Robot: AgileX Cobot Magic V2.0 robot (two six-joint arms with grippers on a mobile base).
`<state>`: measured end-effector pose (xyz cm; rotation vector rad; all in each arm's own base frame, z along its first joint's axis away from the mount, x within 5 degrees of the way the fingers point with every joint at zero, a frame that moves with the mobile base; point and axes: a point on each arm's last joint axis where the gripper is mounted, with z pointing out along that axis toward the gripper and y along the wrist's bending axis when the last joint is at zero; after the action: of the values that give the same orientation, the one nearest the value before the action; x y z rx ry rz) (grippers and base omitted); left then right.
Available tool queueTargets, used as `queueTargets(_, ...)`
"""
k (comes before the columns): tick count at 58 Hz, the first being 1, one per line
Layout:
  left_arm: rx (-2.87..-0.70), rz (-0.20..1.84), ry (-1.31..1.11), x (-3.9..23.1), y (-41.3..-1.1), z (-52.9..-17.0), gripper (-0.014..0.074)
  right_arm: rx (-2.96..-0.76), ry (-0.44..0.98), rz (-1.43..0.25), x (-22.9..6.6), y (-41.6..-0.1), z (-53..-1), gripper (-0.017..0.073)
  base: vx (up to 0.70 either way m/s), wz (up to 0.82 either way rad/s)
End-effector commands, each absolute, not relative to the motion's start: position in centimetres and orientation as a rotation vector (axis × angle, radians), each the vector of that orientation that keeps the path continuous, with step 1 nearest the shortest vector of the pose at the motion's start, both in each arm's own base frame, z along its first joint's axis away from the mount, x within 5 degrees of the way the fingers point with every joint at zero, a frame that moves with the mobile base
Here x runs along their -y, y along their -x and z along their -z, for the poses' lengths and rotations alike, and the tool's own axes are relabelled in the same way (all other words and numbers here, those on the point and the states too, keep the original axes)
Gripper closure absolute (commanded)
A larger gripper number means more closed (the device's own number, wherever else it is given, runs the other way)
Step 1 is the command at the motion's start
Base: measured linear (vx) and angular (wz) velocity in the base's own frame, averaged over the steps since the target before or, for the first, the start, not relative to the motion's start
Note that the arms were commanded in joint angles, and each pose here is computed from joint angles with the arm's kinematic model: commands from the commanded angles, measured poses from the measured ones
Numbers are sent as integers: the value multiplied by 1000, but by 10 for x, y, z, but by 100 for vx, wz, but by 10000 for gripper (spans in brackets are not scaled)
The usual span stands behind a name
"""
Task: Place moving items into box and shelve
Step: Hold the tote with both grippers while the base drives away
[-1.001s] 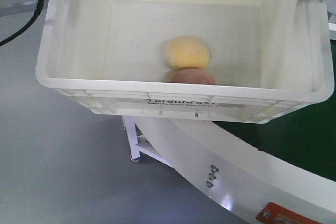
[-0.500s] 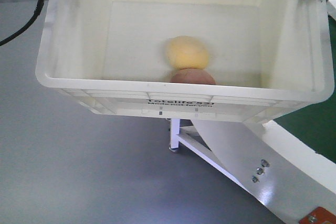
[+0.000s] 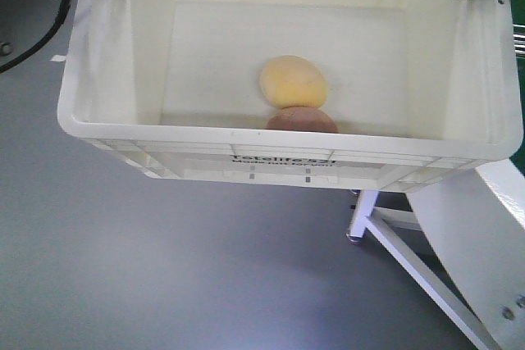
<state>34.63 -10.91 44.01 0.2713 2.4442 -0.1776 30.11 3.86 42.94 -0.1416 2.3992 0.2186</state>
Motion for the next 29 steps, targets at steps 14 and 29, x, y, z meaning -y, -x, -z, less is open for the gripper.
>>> queueTargets(14, -2233, 168, -245, 100, -332, -480, 591, -2184, 135, -187, -34, -289, -467, 564, -6, 79)
queueTargets(29, -2233, 168, -245, 100, -332, -480, 591, -2184, 135, -187, -34, -289, -467, 564, -2, 77)
